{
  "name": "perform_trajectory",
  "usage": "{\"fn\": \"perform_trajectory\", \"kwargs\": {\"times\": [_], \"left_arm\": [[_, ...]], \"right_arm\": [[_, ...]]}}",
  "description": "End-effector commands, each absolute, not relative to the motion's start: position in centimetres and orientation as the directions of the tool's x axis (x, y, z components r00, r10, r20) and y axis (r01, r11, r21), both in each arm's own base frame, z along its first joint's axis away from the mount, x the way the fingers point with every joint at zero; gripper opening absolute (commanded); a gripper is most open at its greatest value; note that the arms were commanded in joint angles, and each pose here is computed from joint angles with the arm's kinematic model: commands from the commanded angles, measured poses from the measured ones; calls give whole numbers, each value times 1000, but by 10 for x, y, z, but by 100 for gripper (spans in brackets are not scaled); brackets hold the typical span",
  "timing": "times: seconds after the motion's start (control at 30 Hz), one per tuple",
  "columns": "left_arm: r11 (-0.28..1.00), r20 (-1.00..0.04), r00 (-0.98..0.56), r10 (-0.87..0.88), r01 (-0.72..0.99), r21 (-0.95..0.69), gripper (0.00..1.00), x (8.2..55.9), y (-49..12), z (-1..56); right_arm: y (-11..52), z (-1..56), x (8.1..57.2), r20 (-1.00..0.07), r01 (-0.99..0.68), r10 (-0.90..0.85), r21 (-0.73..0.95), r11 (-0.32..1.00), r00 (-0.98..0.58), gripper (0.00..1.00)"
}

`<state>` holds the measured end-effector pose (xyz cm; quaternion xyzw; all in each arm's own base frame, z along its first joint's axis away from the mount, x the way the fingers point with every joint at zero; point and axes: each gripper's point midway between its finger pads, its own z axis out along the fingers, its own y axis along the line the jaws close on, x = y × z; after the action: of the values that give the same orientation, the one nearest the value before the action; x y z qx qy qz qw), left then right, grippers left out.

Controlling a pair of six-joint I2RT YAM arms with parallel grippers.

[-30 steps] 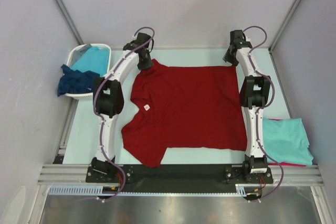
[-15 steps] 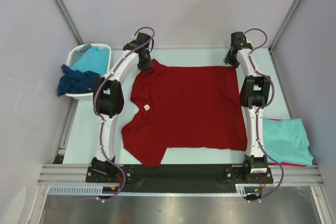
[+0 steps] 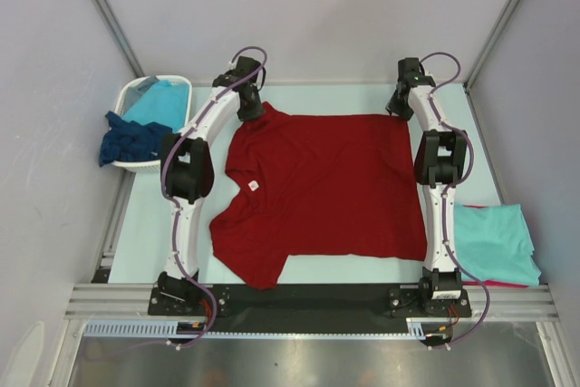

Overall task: Fold and stack the t-shirts
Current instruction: Grap the side of the flattened tshirt furthest away from the robot with both arms

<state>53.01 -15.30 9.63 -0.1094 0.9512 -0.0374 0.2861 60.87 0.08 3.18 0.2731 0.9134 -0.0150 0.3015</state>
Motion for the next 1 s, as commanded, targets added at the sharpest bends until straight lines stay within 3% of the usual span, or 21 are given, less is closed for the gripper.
{"fn": "perform_trajectory", "kwargs": {"times": [0.0, 0.33, 0.47, 0.63, 0.8, 0.97], "left_arm": [[970, -578, -780, -240, -172, -171, 0, 539, -161, 120], [971, -575, -783, -236, -172, -164, 0, 539, -161, 116], [972, -575, -784, -235, -173, -162, 0, 540, -160, 115], [971, -574, -784, -235, -172, -163, 0, 542, -161, 114], [971, -576, -783, -237, -174, -164, 0, 543, -161, 114], [971, -581, -779, -237, -173, -163, 0, 544, -161, 117]], "right_arm": [[0, 62, 606, -591, 510, 485, 141, 849, -644, 45], [-1, 32, 603, -559, 512, 479, 110, 852, -677, 42], [-2, 22, 601, -544, 514, 482, 104, 851, -687, 21], [-2, 24, 603, -548, 513, 485, 113, 851, -682, 18], [-3, 23, 603, -544, 515, 488, 116, 849, -683, 0], [-3, 32, 603, -548, 515, 495, 132, 847, -674, 0]]}}
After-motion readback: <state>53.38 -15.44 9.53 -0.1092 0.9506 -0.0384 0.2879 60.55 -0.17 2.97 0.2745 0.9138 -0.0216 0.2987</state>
